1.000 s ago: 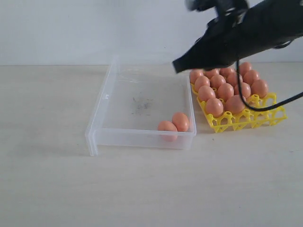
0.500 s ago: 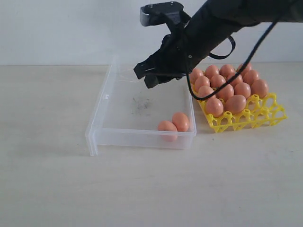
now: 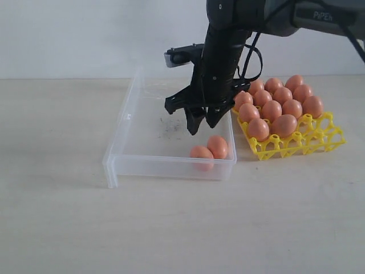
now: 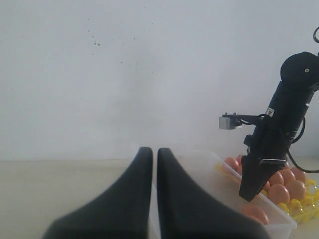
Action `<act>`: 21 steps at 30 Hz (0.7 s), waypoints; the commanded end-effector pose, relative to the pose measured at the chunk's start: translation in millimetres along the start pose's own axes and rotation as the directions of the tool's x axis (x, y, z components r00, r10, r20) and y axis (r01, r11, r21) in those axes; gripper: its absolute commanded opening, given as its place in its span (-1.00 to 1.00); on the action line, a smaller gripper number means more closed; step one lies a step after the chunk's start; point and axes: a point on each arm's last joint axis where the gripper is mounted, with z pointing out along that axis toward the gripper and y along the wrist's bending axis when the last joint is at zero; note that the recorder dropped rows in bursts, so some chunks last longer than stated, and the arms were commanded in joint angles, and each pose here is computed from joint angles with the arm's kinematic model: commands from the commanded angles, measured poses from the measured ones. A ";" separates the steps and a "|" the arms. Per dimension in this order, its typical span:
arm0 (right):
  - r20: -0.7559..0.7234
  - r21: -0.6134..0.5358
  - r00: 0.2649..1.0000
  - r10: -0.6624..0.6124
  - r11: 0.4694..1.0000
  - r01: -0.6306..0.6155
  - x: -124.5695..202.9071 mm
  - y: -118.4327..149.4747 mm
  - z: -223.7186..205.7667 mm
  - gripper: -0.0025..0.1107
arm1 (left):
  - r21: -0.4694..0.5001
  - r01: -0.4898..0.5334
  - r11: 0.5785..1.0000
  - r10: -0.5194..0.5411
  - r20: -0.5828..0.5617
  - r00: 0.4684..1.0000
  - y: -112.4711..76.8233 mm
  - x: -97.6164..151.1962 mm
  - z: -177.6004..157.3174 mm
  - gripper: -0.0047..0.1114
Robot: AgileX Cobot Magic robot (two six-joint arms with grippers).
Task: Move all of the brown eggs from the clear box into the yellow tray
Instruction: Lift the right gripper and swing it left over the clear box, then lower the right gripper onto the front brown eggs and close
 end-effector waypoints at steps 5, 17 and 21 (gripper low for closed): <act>-0.041 0.007 0.999 -0.020 1.000 0.020 -1.4 -2.4 12.3 -0.24 | -0.007 -0.001 1.000 0.001 0.007 1.000 0.6 0.4 -0.3 -0.85; -0.115 -0.015 0.992 -0.052 0.999 0.050 0.4 7.7 49.6 -0.24 | 0.000 -0.001 1.000 0.001 -0.008 1.000 0.0 1.8 -0.3 -0.85; -0.132 0.059 0.990 -0.053 0.996 0.061 1.6 1.7 49.4 -0.24 | 0.000 -0.001 1.000 0.001 -0.008 1.000 0.0 1.8 -0.3 -0.85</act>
